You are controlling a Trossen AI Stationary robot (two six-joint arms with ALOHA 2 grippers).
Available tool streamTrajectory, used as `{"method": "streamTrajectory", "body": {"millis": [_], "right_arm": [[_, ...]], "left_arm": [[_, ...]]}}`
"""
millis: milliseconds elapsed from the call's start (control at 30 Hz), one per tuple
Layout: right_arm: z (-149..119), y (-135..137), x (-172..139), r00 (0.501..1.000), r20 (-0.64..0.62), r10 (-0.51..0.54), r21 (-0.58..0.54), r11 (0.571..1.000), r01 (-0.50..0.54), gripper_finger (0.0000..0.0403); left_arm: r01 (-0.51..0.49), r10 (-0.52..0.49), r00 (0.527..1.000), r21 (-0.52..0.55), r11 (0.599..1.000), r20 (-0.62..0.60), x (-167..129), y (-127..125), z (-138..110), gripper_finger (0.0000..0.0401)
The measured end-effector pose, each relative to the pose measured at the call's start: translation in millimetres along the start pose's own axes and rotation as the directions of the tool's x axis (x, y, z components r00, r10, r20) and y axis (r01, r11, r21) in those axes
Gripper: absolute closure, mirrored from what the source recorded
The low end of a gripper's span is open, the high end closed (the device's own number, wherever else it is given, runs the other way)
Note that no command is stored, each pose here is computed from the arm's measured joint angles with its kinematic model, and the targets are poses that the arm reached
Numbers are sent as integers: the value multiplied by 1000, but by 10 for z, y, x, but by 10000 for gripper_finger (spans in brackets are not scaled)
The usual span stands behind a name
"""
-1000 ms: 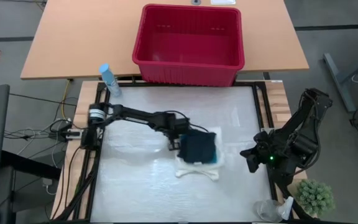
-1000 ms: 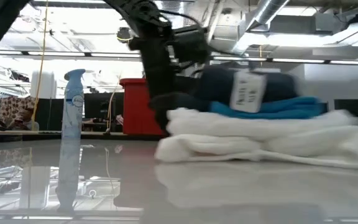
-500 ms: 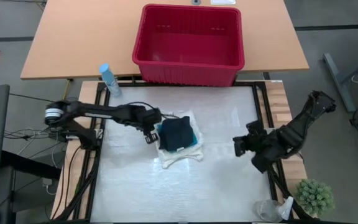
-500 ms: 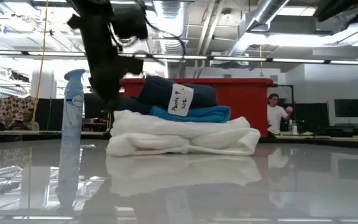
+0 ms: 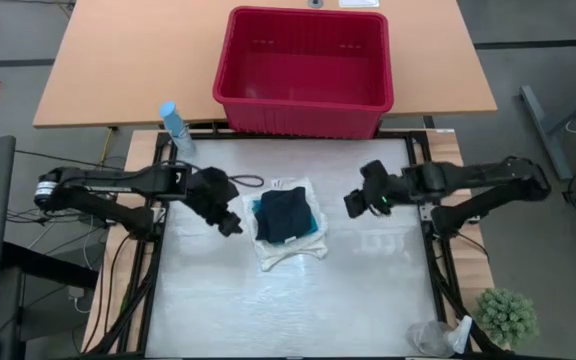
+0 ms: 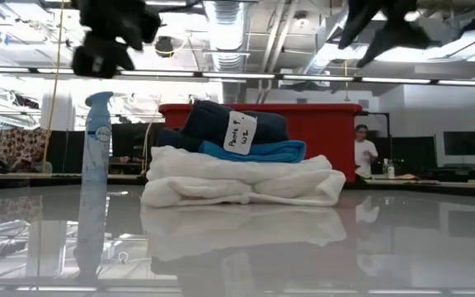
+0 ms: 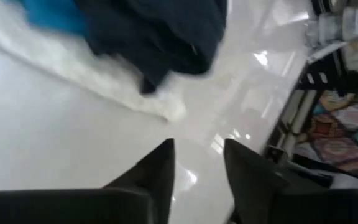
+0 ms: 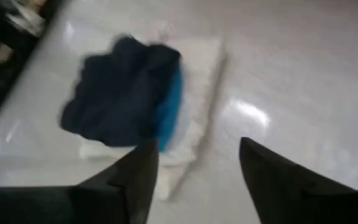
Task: Fold laundry
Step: Put the folded stacked clothes into the red laundry bin
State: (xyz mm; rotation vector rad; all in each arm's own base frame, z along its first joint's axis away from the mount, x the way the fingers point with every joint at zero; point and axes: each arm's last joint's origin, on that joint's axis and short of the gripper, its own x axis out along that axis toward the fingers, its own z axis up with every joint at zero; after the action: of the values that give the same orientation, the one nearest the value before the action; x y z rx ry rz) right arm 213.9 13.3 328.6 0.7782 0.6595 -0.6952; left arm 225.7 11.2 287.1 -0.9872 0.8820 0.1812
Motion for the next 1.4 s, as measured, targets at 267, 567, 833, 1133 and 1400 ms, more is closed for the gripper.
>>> {"method": "streamTrajectory", "body": {"millis": [267,567,833,1133,1400], "right_arm": [[188,-139,497,982,-187,-21,-76,997,7,120],[213,-114,1157,968,-251,19,-71,997,-38,119],[224,-135,1559,951,-308,35,-65,996,-57,119],[321,-246,1863,946,-318,57,-46,996,-76,119],[278,-245,2116,938,-334,90,-26,994,-105,119]], "left_arm": [[-98,110,993,-227,969,43,208,-3,-224,183],[35,60,971,-385,922,232,399,347,-420,157],[87,122,920,-496,864,373,674,778,-611,156],[132,162,860,-517,846,484,839,944,-633,156],[85,223,854,-548,832,470,977,1011,-636,156]]}}
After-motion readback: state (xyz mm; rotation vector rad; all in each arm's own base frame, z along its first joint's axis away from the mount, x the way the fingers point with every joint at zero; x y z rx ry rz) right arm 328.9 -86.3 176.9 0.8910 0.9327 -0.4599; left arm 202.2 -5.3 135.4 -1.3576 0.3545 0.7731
